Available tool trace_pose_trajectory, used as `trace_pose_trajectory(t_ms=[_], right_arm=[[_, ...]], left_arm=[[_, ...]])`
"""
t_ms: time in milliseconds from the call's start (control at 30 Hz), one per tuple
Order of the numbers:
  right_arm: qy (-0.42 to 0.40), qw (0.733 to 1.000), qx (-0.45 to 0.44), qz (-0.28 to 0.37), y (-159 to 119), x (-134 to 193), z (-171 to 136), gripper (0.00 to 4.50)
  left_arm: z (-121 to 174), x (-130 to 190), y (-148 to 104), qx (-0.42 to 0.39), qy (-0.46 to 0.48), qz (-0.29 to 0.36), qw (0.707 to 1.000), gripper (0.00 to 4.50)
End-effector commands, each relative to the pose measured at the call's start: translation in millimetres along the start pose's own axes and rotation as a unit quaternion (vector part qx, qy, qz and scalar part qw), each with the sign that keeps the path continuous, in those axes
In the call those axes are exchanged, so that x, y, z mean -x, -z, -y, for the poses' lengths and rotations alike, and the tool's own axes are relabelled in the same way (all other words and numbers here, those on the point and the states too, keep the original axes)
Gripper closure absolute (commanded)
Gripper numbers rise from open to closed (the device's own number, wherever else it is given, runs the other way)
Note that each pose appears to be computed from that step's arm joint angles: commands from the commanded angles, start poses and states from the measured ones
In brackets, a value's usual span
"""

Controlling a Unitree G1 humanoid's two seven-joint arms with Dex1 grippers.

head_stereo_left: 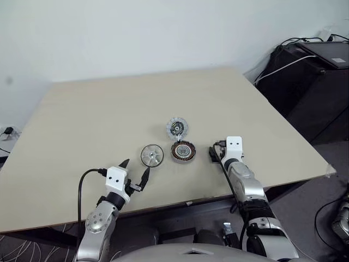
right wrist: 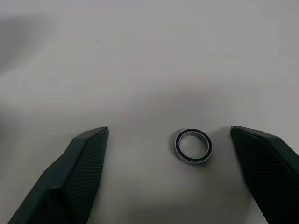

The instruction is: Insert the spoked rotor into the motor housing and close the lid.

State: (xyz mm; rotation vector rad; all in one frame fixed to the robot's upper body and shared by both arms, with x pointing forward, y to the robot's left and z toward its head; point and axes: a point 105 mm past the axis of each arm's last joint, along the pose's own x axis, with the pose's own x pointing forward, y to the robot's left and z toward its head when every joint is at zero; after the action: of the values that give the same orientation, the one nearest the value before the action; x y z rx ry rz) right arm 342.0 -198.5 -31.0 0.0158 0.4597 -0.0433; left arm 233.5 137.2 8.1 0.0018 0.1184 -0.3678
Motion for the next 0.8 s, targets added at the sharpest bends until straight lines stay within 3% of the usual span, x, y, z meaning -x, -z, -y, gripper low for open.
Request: trace_pose_trajectory(t_ms=[33, 333, 600, 800], right_arm=[[0.005, 1.000, -0.020, -0.007, 3.3, 1.8, 1.6, 0.90], [0.004, 1.000, -0.024, -0.002, 3.0, 5.6, 0.8, 3.80], [-0.027, 0.999, -0.009, 0.021, -7.3, 13.5, -8.9, 3.80], [-0.158, 0.983, 0.033, 0.089, -45.0, 37.7, -69.0, 3.80]], left_arm=[[-0.5, -2.8, -10.4, -0.011, 0.003, 0.018, 1.000, 0.00], [0.6, -4.5, -10.6, -0.010, 0.006, 0.019, 1.000, 0.00], [1.0, -5.1, -10.5, -0.009, 0.006, 0.020, 1.000, 0.00], [0.9, -5.7, -10.2, -0.009, 0.007, 0.019, 1.000, 0.00]])
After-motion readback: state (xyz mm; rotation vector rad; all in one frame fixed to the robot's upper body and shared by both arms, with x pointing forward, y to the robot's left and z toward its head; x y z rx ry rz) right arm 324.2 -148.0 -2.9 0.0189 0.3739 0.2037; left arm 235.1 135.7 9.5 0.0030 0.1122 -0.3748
